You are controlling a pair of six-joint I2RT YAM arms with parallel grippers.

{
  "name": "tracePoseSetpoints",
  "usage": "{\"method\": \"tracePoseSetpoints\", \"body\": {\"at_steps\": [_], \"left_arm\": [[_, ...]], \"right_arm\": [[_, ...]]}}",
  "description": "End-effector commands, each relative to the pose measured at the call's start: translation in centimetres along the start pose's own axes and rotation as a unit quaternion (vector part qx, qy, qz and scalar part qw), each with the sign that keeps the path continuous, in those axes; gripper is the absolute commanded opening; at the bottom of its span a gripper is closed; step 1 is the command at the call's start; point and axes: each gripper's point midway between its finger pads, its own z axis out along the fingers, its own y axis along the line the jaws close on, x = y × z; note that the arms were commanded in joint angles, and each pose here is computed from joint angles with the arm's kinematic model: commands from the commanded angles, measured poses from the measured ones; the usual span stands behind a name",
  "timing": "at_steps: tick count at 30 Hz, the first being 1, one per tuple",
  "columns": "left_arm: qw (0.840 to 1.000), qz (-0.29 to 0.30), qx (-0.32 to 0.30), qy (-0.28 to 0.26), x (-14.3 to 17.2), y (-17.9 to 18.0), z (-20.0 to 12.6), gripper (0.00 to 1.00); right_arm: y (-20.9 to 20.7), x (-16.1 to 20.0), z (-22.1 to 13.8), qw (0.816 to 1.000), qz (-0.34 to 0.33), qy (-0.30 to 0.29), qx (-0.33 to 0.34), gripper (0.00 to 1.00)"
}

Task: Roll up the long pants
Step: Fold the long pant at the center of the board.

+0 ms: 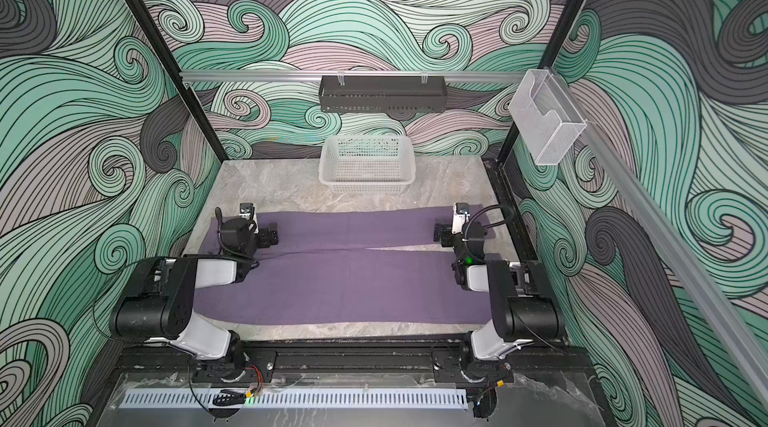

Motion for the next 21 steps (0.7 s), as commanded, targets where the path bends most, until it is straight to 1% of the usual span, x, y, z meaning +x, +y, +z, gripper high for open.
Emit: {"method": "tracePoseSetpoints", "body": {"at_steps": [1,12,14,15,17,18,19,20,21], "left_arm": [[1.0,-0.011,-0.002,-0.019,-1.7,0.3,-0.1,0.99],[1.0,-0.012,-0.002,-0.018,-1.6,0.2,-0.1,0.99],[1.0,-0.012,0.001,-0.019,-1.7,0.2,-0.1,0.99],[1.0,-0.005,0.016,-0.021,-2.0,-0.2,0.0,0.99],[0.999,0.005,0.04,-0.008,-2.8,-1.0,-0.1,0.99],[0.997,0.019,0.074,-0.009,-4.4,-2.1,0.0,0.98],[0.995,0.029,0.093,0.017,-6.0,-2.8,-0.1,0.94],[0.992,0.045,0.105,0.046,-7.6,-3.1,-0.6,0.87],[0.989,0.055,0.113,0.08,-9.4,-3.2,-1.4,0.75]], "right_arm": [[-0.1,-0.2,0.1,1.0,0.005,-0.003,0.003,0.99],[-0.2,-0.2,0.2,1.0,0.006,-0.002,0.006,0.99],[-0.3,-0.8,0.1,1.0,0.002,-0.004,0.013,0.99],[-0.1,-1.9,-0.2,1.0,-0.005,-0.004,0.016,0.99],[0.3,-4.8,-1.1,0.999,-0.029,0.029,0.036,0.99],[-0.1,-7.0,-1.9,0.997,-0.02,0.044,0.062,0.99],[-1.0,-8.9,-3.2,0.994,0.013,0.066,0.088,0.99],[-1.3,-10.4,-4.1,0.992,0.035,0.078,0.094,0.99],[-1.2,-12.0,-5.5,0.99,0.049,0.1,0.084,0.99]]}}
